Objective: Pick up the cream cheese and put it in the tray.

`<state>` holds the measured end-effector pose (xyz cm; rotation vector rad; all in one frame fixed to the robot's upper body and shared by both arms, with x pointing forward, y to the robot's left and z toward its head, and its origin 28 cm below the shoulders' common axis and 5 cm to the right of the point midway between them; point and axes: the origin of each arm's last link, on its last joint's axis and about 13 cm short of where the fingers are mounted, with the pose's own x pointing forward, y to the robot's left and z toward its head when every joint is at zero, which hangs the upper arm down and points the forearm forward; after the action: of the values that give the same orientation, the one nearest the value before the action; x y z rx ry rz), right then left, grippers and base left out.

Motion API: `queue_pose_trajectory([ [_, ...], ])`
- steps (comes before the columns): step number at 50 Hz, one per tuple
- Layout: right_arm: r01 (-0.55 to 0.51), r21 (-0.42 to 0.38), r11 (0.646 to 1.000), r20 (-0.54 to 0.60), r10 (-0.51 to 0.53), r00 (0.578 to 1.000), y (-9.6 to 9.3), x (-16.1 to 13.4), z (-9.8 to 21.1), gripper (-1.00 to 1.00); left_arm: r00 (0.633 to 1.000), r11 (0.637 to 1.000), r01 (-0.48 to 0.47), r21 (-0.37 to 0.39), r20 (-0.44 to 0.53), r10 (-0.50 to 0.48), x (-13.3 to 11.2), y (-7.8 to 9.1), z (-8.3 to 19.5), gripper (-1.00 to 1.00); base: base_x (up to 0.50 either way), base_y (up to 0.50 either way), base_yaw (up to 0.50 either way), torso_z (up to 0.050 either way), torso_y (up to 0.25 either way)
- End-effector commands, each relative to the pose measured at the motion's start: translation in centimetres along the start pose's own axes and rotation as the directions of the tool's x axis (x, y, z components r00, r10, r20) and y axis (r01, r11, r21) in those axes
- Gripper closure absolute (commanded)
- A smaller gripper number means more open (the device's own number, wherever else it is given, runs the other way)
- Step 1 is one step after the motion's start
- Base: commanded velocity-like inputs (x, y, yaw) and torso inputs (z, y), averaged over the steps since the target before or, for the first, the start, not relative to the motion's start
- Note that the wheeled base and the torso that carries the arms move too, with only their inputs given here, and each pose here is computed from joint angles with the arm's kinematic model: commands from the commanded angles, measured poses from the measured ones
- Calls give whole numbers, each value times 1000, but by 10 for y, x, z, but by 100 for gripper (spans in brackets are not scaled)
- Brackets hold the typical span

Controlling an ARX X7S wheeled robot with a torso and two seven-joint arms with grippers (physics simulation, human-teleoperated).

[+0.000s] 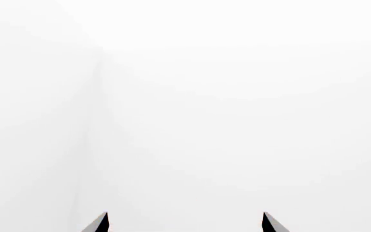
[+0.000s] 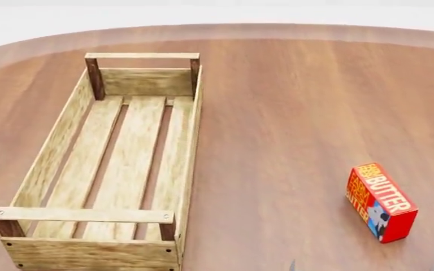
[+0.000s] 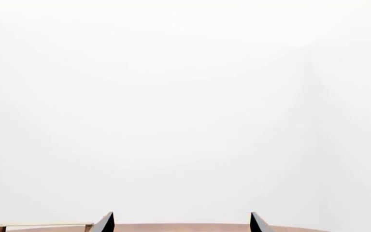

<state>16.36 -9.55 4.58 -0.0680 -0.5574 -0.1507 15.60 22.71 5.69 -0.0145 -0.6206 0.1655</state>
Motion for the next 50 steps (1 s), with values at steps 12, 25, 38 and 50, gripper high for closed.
queue_pose_trajectory([
  [12, 1, -1, 1000, -1, -1, 1000, 0, 0, 0, -100, 1000, 1000, 1, -1, 0, -1, 0, 0, 1, -100, 180, 281, 0, 0, 0],
  [25, 2, 0, 1000, -1, -2, 1000, 0, 1, 0, -100, 1000, 1000, 0, -2, -1, 0, 0, 0, 1, -100, 180, 282, 0, 0, 0],
  [38, 4, -1, 1000, -5, -4, 1000, 0, 1, 0, -100, 1000, 1000, -2, 0, 1, 2, 0, 0, 1, -100, 181, 282, 0, 0, 0],
  [50, 3, 1, 1000, -5, -3, 1000, 0, 1, -1, -100, 1000, 1000, -2, -1, 1, 2, 0, 0, 1, -100, 179, 280, 0, 0, 0],
])
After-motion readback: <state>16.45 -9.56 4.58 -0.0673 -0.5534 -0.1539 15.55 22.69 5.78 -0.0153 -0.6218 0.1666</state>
